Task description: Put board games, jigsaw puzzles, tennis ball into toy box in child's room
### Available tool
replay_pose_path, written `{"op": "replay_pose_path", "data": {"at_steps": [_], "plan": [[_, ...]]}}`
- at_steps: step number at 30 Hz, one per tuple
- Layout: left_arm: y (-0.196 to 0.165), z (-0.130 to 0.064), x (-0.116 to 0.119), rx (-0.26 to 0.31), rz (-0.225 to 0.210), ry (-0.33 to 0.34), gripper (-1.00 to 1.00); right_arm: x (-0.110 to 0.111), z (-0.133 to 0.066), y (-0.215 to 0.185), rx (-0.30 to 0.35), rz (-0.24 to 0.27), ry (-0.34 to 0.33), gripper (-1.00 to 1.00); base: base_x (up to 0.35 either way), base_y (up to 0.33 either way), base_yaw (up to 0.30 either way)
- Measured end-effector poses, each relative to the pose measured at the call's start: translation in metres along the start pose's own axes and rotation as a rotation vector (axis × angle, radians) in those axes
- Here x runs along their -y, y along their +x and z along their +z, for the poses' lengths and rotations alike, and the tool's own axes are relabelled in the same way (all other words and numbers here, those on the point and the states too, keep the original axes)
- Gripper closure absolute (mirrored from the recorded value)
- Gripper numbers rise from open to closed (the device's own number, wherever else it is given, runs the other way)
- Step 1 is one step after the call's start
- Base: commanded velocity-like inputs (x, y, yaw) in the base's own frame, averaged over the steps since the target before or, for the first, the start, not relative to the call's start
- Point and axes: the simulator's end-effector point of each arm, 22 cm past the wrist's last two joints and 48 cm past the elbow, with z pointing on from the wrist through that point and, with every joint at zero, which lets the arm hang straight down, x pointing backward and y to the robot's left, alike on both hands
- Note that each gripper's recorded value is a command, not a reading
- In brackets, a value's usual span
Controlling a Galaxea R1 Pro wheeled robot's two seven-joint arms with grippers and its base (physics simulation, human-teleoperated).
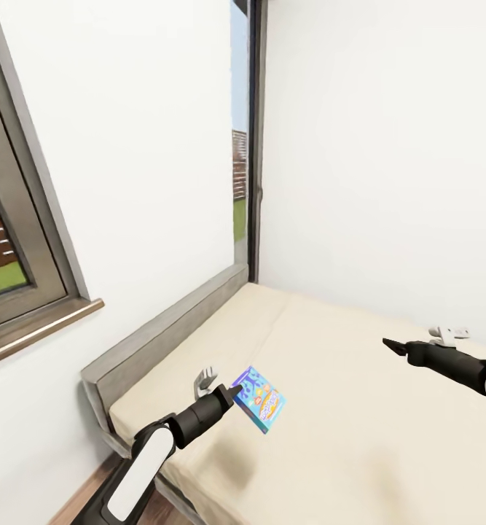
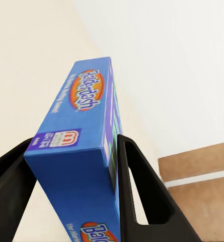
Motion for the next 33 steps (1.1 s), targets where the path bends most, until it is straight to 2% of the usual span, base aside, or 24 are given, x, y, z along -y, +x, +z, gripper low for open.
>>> {"op": "replay_pose_path", "data": {"at_steps": [33], "plan": [[-0.028,-0.009,0.050,-0.001,0.001,-0.001,1.00,-0.009,-0.019,-0.055,-0.001,0.001,0.001,-1.00,0.000,0.000,-0.282]]}}
